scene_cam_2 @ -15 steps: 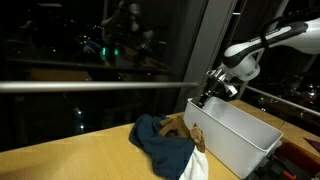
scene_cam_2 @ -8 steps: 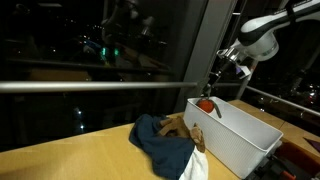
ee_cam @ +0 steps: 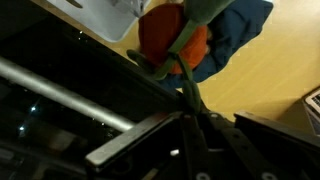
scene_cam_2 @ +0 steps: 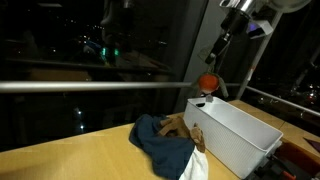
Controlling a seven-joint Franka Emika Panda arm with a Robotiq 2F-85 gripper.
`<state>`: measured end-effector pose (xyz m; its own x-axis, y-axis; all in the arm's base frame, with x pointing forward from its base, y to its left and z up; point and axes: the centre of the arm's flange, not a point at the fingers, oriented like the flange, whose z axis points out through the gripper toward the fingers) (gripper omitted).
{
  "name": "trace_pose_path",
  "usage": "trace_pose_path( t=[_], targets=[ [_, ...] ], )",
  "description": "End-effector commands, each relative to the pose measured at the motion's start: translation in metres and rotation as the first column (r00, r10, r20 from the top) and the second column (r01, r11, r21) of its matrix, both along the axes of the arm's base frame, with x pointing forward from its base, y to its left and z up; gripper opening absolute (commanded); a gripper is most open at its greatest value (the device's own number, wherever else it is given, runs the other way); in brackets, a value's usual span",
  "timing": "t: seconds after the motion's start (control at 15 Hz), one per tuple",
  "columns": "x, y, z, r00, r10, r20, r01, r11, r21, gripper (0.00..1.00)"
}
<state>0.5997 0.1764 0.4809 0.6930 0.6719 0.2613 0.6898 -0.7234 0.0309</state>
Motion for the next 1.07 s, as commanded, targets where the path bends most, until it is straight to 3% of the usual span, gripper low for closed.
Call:
trace_pose_path(
  t=[0.0,0.2,0.4,0.53,1.0],
  targets=[
    [-0.019,0.103,0.012,0.995,0.091,-0.029,-0.093,0.990,-0.102,0.02],
    [-0.041,0.166,0.001,0.984,0.167,-0.058,-0.173,0.976,-0.129,0.02],
    [-0.048,0.203,-0.022,0.970,0.228,-0.089,-0.238,0.962,-0.133,0.02],
    [-0.049,0.214,-0.034,0.964,0.243,-0.109,-0.256,0.958,-0.130,0.33],
    [-0.044,0.189,-0.065,0.968,0.211,-0.137,-0.229,0.965,-0.132,0.83]
  ],
)
